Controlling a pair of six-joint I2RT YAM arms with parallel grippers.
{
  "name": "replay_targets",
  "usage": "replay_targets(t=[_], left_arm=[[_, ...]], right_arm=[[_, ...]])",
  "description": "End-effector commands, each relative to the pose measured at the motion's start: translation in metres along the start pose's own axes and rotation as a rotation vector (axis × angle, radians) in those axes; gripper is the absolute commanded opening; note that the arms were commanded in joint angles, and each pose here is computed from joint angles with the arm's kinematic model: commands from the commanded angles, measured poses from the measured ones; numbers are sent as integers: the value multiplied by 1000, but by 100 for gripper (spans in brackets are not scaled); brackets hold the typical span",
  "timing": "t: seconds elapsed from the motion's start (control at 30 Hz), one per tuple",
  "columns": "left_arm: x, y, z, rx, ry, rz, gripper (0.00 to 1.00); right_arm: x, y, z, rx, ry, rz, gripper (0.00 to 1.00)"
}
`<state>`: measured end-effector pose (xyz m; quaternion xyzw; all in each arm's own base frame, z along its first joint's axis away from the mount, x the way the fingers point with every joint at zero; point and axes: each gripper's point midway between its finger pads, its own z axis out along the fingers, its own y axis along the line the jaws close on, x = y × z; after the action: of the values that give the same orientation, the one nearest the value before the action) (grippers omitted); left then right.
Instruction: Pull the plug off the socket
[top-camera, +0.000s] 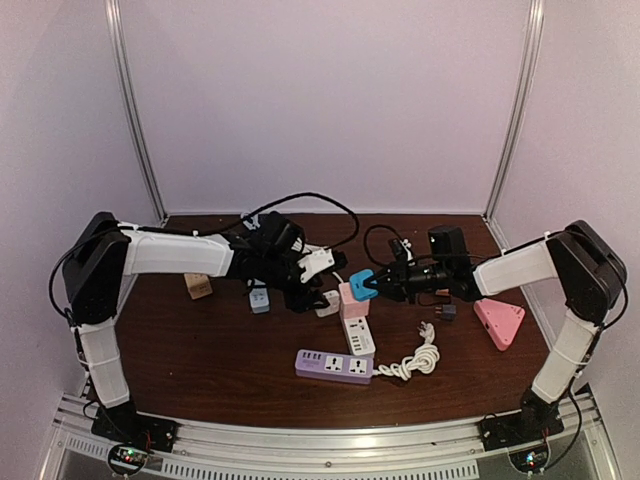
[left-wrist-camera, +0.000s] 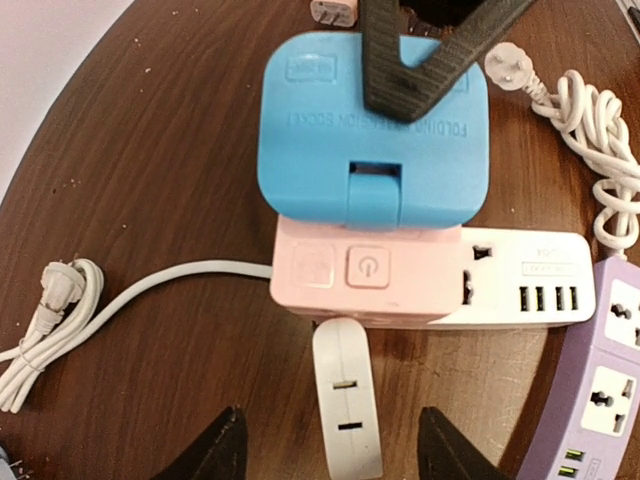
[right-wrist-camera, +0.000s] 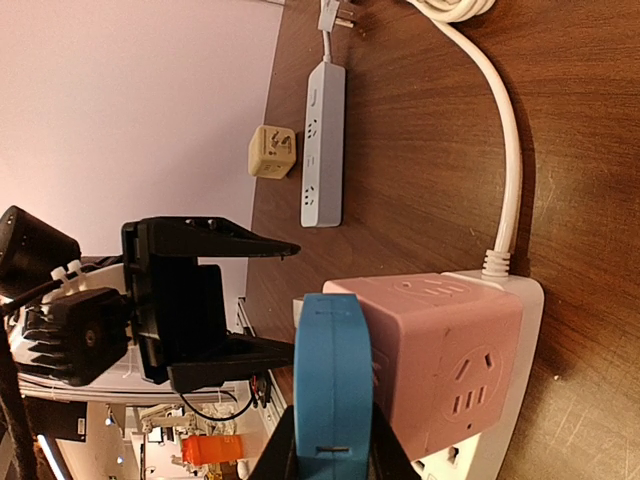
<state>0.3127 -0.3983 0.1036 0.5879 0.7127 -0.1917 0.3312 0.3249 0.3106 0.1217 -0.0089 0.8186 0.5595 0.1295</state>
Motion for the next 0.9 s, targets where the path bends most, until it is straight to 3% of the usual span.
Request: replay_targets(t=[0.0,0.67,0.87], left_arm=[[-4,-2,13,25,-26,40,56],[8,-7,26,50,-16,-36,37],[14,-11,29,68,7,-54,43]], right_arm=[[23,-58,7,158,38,99,16],[35,-78,8,194,53,142,15],[36,-80,8,202,54,143,15]])
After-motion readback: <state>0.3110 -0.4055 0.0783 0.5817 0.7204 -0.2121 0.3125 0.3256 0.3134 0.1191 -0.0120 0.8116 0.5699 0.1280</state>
